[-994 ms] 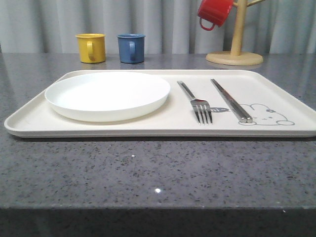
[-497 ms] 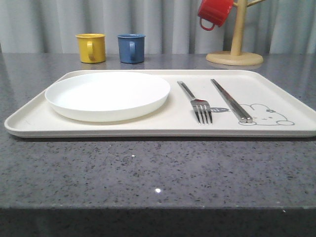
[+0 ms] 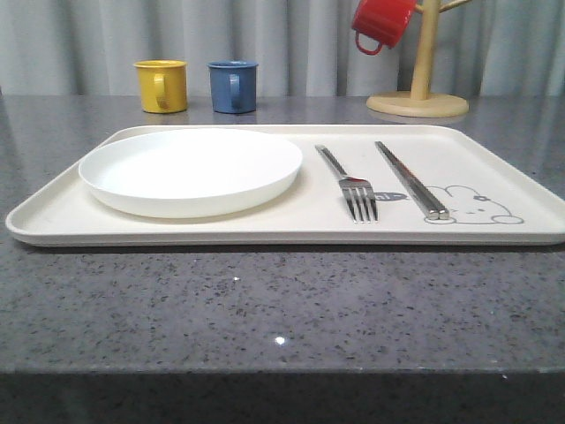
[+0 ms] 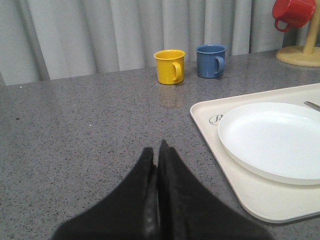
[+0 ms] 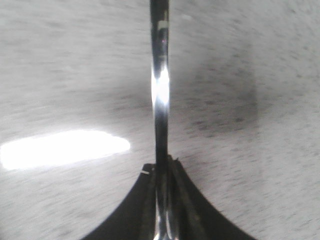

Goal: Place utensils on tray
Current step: 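Reach the right gripper down and grasp the spoon, then place the spoon on the tray beside the chopsticks and release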

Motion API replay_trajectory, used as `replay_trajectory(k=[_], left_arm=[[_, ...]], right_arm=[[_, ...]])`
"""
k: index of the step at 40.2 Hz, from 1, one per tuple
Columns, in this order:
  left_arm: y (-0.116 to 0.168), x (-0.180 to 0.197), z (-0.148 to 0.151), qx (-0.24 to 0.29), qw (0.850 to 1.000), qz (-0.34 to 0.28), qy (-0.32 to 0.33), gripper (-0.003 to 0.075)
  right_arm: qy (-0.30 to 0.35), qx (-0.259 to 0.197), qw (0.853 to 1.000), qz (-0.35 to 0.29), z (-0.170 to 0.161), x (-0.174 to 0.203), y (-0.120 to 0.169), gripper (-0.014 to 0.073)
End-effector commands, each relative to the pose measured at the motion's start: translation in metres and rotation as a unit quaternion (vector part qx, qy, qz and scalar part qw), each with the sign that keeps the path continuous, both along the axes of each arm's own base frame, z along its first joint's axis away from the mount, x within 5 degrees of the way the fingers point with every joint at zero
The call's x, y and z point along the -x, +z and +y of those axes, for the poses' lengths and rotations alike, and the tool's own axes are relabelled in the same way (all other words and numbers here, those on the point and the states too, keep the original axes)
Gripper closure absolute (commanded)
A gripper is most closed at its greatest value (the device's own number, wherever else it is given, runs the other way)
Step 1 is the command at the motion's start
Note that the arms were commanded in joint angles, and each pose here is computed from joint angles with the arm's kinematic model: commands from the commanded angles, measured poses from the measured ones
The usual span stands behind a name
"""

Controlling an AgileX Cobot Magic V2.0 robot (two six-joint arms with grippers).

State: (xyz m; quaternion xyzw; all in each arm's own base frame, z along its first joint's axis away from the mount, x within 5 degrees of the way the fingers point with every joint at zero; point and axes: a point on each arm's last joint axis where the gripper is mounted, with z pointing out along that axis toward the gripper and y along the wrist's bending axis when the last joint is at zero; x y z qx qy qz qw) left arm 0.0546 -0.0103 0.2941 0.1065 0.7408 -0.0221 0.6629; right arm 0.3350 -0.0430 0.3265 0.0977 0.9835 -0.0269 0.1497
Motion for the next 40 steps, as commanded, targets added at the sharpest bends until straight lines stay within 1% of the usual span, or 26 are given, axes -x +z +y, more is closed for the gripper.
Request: replay_trajectory(k=[1,11,16,27,35,37,40], left_arm=[[0.016,0.000,0.000,0.016,0.999,-0.049,-0.002,0.0738],[0.016,0.000,0.000,0.016,0.999,-0.049,-0.002,0.0738],[0.016,0.000,0.000,0.016,0.999,-0.049,-0.002,0.0738],[0.016,0.000,0.000,0.016,0.999,-0.049,-0.002,0.0738],[0.016,0.000,0.000,0.016,0.999,-0.049,-0.002,0.0738],[0.016,0.000,0.000,0.016,0.999,-0.049,-0.002,0.0738],[0.016,0.000,0.000,0.016,0.999,-0.049,-0.002,0.0738]], right_arm=[[0.016,-0.011,1.000,0.004,0.029,0.021,0.027,0.0587],[0.093,-0.047,0.995,0.005,0.110,0.025,0.024,0.0587],[0.101,-0.052,0.993,0.015,0.132,0.020,0.013,0.0587],[0.072,-0.049,0.995,0.052,0.141,0.001,-0.019,0.0587],[0.069,-0.047,0.994,0.066,0.143,-0.006,-0.032,0.0584],[0.069,-0.047,0.994,0.067,0.143,-0.007,-0.033,0.0566],[0.069,-0.047,0.994,0.068,0.143,-0.007,-0.034,0.0505]])
